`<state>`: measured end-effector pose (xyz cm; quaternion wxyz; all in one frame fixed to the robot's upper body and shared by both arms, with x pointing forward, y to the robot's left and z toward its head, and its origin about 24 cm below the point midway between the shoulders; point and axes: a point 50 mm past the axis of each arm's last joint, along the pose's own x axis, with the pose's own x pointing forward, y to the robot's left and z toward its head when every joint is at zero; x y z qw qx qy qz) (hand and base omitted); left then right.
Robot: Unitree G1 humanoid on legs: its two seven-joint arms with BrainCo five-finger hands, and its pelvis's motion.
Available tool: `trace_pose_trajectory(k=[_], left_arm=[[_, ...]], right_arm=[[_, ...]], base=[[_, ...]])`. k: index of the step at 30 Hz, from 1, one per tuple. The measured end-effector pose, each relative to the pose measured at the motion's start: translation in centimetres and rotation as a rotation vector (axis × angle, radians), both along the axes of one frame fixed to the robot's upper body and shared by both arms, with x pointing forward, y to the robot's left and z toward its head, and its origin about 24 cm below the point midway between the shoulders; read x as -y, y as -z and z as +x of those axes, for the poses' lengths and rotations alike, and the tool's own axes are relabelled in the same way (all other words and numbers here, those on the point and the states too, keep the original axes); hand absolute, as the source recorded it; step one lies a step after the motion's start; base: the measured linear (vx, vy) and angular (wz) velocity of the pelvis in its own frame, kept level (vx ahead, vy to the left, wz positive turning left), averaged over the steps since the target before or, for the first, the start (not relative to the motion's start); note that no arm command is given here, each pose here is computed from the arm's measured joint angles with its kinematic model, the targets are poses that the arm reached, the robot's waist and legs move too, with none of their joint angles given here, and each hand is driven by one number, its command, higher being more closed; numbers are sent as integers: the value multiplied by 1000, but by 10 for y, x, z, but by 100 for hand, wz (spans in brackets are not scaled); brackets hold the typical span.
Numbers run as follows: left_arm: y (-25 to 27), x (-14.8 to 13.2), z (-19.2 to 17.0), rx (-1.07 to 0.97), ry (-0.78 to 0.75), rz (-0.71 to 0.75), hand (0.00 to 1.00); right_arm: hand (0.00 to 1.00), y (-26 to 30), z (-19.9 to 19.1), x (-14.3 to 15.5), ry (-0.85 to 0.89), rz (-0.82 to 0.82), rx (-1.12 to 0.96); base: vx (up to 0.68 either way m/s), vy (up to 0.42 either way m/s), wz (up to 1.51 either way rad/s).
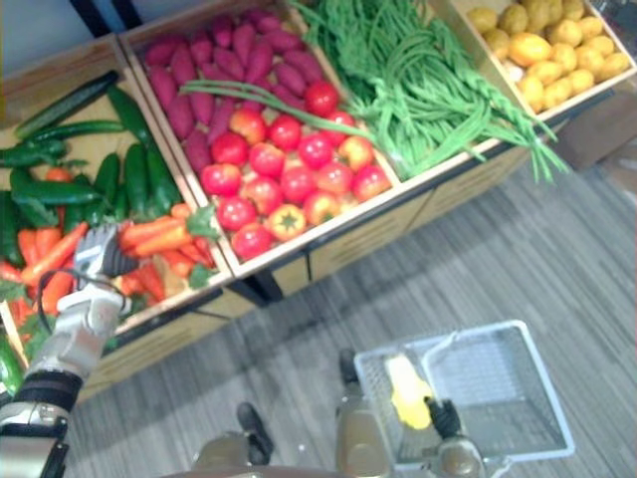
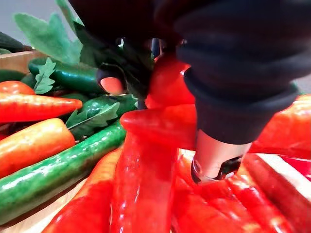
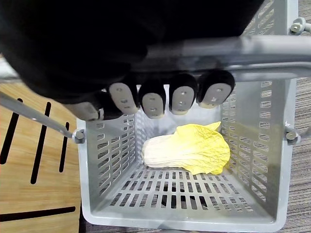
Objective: Pick vegetable in the basket
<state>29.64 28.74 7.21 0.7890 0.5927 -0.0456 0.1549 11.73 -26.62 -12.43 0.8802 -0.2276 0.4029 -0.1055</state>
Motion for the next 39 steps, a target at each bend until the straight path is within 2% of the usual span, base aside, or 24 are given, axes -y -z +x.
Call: trace_pose_trajectory(k=[8, 9, 21, 30, 39], left_arm=[[7, 6, -15, -33, 44, 11, 100], [10, 6, -19, -49, 47, 10, 0], [19, 4, -30, -98, 57, 5, 0], [2, -8, -30, -26, 11, 0, 0], [-24, 6, -30, 93, 95, 18, 0]], right_arm=[[100, 6, -19, 7, 59, 2, -59], [100, 7, -21, 8, 61, -1, -70], [100, 7, -28, 17, 107, -8, -107], [100, 9, -31, 17, 88, -19, -131], [100, 8, -36, 23, 119, -19, -141]], base=[[-22, -13, 22], [-5, -9, 13], [7, 0, 9], [10, -10, 7], [4, -1, 0]])
